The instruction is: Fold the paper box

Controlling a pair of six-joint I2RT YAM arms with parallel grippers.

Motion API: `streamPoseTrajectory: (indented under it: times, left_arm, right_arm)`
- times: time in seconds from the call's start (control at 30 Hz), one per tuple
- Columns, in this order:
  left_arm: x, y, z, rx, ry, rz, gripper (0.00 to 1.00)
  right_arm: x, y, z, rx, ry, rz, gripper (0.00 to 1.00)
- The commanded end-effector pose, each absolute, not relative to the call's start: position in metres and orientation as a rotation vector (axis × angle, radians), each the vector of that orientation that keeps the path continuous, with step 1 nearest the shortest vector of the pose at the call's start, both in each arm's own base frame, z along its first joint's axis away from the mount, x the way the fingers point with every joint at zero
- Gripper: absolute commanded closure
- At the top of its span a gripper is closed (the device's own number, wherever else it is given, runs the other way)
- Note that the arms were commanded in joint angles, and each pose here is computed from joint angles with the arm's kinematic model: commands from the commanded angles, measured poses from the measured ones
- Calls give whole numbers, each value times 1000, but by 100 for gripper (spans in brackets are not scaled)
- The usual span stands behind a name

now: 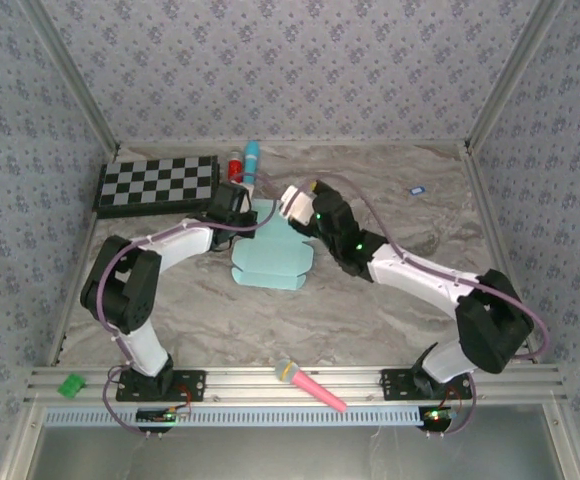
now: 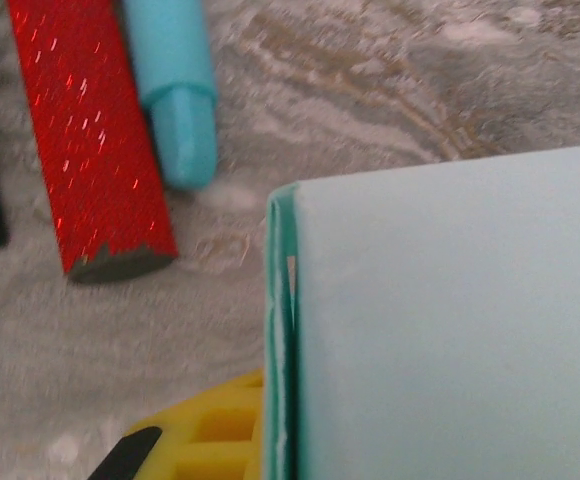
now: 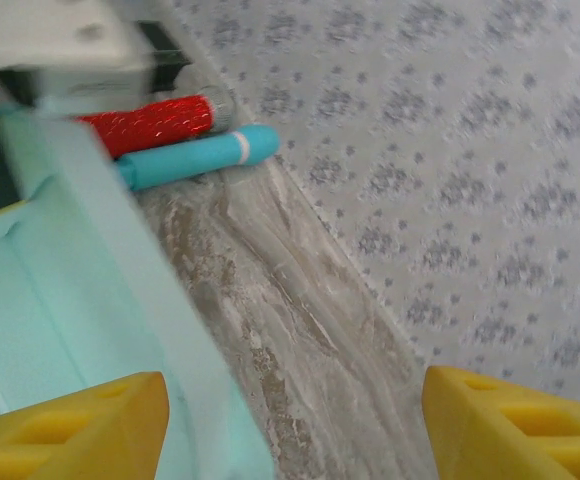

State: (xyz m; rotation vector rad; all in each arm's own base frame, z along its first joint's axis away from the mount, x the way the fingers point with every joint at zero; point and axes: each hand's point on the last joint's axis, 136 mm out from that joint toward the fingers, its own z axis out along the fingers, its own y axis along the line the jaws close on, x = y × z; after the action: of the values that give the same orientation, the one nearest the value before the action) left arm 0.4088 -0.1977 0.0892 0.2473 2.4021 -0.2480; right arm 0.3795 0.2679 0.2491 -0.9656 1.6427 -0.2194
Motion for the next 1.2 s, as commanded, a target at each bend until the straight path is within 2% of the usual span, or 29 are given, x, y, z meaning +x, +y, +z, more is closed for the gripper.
streamPoseTrajectory:
  times: [0.0,0.23,0.4,0.57,0.67,0.93,1.17]
  left_arm:
    - [400,-191,107,91,2438,-276,90]
    - [388,-177,113,-83,2485,-258,95]
    - [383,-178,118,-141,2505,-290,96]
    - [376,-176,116,-192,2550,-296,100]
    - [375,-179,114,-190,2558,-316,100]
    - [374,-181,118,-188,2555,-337,100]
    - [374,-182,119,-190,2552,-350,100]
  right_arm:
    - [376,235,257,-764,1874,-104,30]
    - [378,214,266,-584,2043,82,32]
    - [384,217,264,-531,2115,178,39]
    - [384,239,263,-507,2175,308,44]
    - [387,253,260,-514,2192,349,55]
    - [403,268,239,-542,2283,306,91]
    - [418,274,220,-531,2329,239,100]
